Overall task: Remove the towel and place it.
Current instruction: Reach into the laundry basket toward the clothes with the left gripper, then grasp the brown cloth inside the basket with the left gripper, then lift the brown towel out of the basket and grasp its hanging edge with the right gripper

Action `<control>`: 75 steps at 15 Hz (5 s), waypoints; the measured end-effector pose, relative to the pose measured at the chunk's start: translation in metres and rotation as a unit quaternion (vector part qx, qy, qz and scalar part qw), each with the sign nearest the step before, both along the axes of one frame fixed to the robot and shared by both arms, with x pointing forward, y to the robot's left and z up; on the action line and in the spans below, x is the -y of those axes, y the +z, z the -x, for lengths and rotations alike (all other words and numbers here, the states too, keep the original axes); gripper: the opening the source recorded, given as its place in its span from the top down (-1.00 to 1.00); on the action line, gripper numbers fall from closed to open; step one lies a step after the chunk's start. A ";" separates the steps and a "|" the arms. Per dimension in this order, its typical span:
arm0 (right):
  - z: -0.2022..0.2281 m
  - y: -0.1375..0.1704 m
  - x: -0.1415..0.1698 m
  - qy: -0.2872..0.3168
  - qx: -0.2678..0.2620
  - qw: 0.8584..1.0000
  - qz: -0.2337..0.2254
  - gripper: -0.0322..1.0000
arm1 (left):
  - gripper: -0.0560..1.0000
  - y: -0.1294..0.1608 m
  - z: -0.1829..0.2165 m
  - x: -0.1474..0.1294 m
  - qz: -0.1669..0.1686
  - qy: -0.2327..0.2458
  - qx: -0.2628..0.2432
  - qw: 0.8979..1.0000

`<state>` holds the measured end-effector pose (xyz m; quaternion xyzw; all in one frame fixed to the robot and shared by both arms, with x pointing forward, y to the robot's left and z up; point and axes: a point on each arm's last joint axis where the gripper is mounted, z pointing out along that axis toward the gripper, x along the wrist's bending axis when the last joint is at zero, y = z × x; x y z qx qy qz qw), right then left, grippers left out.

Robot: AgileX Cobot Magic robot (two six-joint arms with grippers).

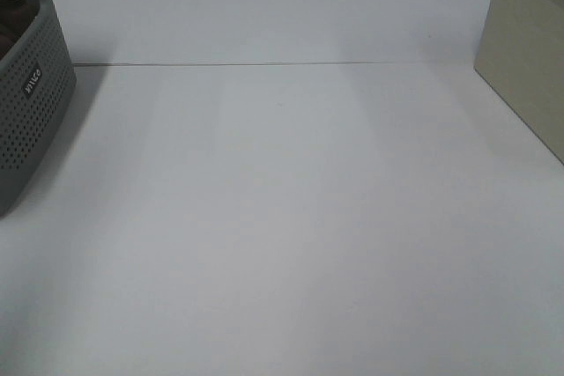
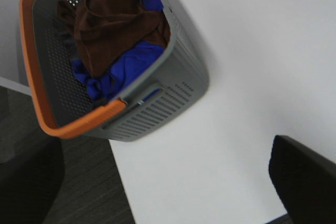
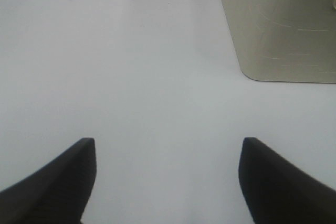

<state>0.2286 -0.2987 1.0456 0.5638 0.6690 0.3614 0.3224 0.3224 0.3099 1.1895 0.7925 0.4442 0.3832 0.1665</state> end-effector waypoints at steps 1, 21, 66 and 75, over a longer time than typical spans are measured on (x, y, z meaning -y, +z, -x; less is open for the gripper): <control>0.000 0.000 0.000 0.000 0.000 1.000 0.000 -0.48 | -0.98 0.008 -0.013 -0.001 -0.012 -0.011 -0.006 1.000; 0.000 0.000 0.000 0.000 0.000 1.000 0.000 -0.48 | -0.98 -0.157 -0.388 -0.078 -0.311 -0.142 -0.306 0.888; 0.000 0.000 0.000 0.000 0.000 1.000 0.000 -0.48 | 0.89 0.100 -0.204 0.116 -0.091 -0.225 0.096 0.965; -0.079 0.040 -0.045 0.206 0.084 0.974 -0.039 -0.48 | 0.89 0.098 -0.142 0.233 -0.048 -0.362 0.128 0.922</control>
